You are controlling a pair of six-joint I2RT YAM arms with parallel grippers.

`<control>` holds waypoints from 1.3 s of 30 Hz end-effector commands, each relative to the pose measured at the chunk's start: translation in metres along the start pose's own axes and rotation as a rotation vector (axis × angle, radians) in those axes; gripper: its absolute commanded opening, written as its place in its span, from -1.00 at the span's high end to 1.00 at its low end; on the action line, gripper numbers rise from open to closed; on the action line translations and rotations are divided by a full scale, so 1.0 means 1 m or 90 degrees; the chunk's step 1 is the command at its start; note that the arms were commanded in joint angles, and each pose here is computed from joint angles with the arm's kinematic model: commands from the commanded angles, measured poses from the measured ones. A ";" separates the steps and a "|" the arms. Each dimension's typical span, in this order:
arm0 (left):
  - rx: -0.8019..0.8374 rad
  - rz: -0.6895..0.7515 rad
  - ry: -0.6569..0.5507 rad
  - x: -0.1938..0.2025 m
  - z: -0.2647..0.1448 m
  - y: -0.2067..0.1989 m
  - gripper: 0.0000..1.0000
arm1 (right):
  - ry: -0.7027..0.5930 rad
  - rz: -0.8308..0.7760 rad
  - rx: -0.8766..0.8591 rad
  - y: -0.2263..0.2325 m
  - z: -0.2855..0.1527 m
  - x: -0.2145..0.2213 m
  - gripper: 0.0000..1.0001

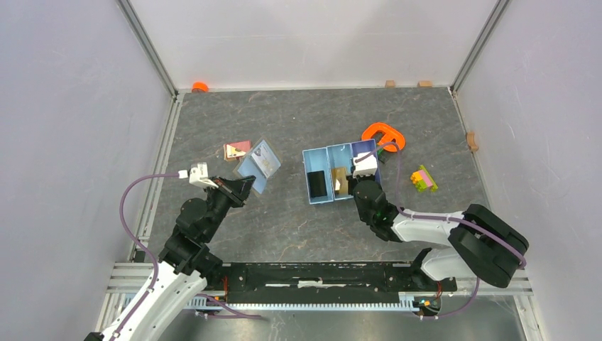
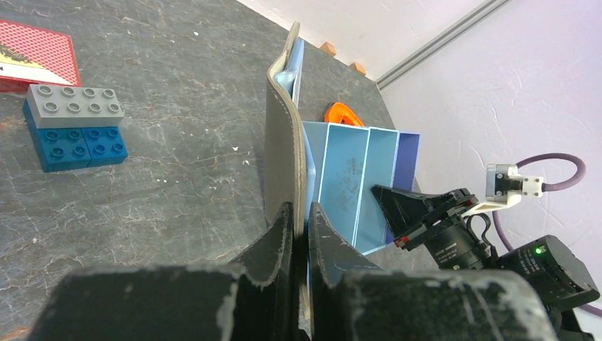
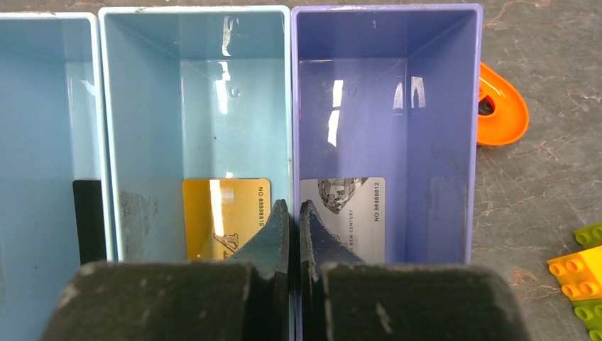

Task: Take the credit cards out of the card holder
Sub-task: Place the credit card in the storage box.

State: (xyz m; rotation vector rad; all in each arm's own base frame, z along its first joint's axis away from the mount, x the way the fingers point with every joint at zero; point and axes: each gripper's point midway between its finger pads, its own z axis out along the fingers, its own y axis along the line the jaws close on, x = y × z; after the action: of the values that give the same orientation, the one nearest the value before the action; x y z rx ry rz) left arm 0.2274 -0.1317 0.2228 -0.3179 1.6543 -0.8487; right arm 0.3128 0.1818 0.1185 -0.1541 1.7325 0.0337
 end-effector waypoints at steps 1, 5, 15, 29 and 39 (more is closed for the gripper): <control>0.013 0.017 -0.039 -0.016 0.001 -0.007 0.96 | -0.083 0.130 0.007 0.007 0.003 -0.040 1.00; 0.013 0.017 -0.036 -0.016 0.001 -0.007 0.96 | -0.023 0.121 0.017 0.016 0.013 -0.026 1.00; 0.010 0.018 -0.039 -0.016 0.001 -0.006 0.96 | 0.143 0.095 0.020 0.056 0.039 -0.029 1.00; 0.012 0.016 -0.048 -0.019 -0.002 -0.007 0.96 | 0.295 0.077 -0.042 0.114 0.086 -0.010 0.97; 0.018 0.014 -0.044 -0.018 -0.002 -0.008 0.96 | 0.344 0.095 -0.081 0.119 0.113 0.003 0.68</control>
State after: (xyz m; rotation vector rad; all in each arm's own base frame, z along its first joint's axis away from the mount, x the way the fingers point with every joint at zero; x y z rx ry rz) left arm 0.2264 -0.1295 0.2269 -0.3217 1.6351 -0.8497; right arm 0.3883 0.2924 0.0668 -0.1542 2.3189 0.1223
